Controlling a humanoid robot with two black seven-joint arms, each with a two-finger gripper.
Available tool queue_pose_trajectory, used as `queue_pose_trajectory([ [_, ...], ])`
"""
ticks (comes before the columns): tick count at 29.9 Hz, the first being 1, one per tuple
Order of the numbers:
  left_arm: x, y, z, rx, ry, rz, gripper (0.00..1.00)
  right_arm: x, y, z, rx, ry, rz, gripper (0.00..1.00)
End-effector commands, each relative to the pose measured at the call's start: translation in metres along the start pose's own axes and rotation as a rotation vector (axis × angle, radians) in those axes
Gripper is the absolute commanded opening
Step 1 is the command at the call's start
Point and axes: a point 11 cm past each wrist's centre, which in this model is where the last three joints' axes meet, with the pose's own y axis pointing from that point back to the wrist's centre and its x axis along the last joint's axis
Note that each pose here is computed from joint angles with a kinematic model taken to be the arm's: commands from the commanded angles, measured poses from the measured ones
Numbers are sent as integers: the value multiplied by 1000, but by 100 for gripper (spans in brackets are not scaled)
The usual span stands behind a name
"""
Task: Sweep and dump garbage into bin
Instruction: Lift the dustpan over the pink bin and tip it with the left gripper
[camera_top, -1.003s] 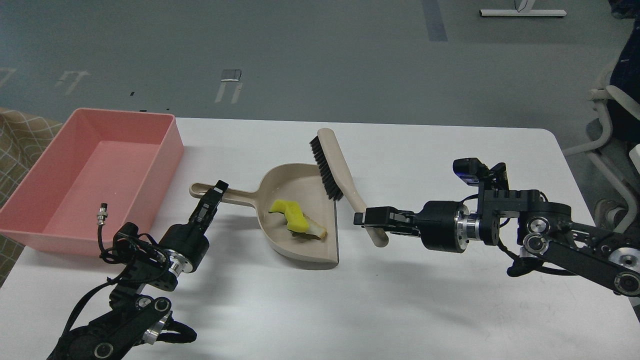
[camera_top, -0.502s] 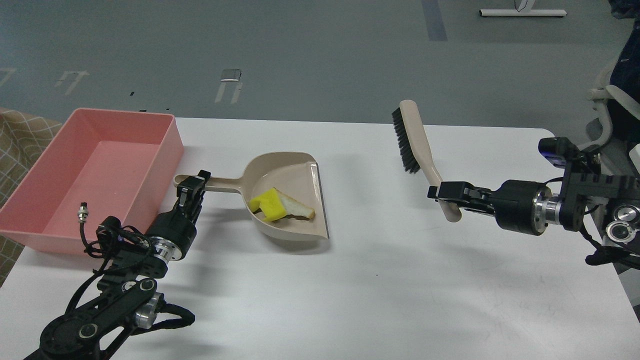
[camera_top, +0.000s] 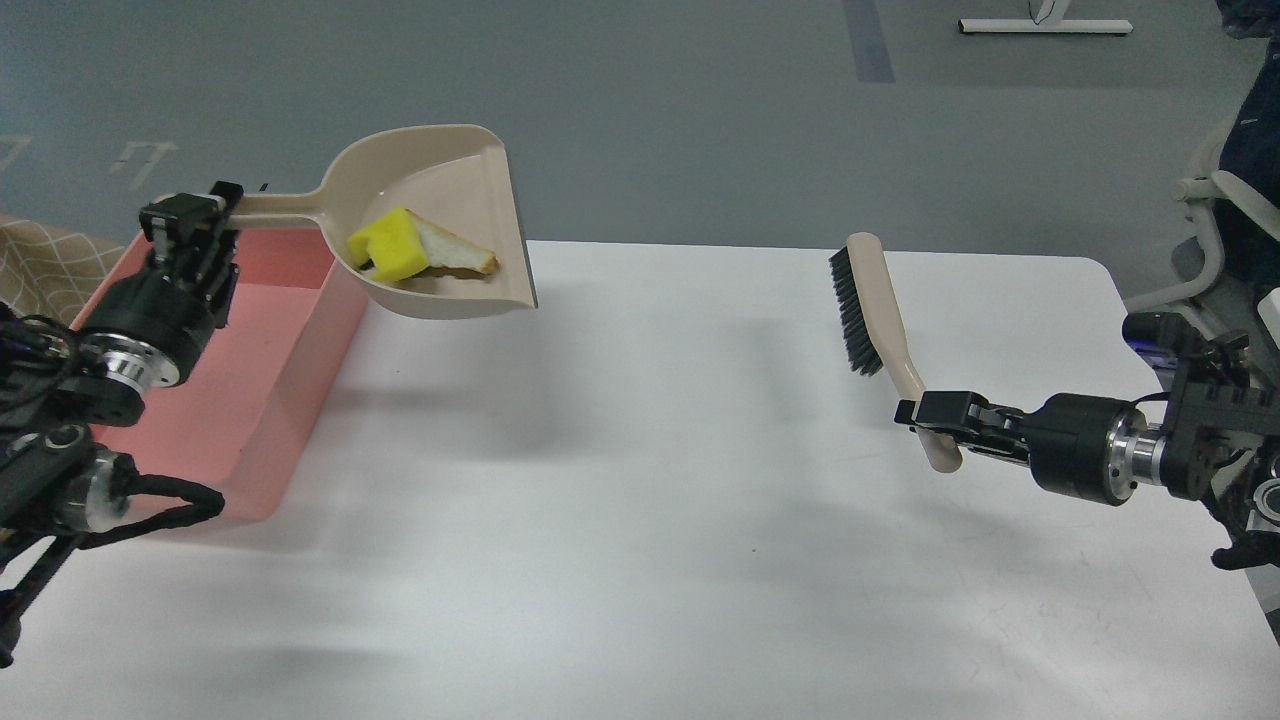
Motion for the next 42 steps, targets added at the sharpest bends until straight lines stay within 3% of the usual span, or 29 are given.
queue_pose_trajectory([
  [1,55,10,21,-5,64,54,0,-3,-1,0,4,-5,-6,0],
  [9,161,49,12,76,-6,200,0,-7,-4,-2,13,-10,-15,0],
  [14,200,64,22,59,-182,242,0,-9,-6,-3,19,-11,-18,0],
  [25,194,59,48,23,-601,103,0,-12,-11,-6,31,-15,-29,0],
  [35,189,62,38,57,-1152,65,0,-17,-14,-7,39,-26,-37,0],
  [42,197,57,62,5,-1156,136,0,-18,-16,-8,43,-27,-41,0],
])
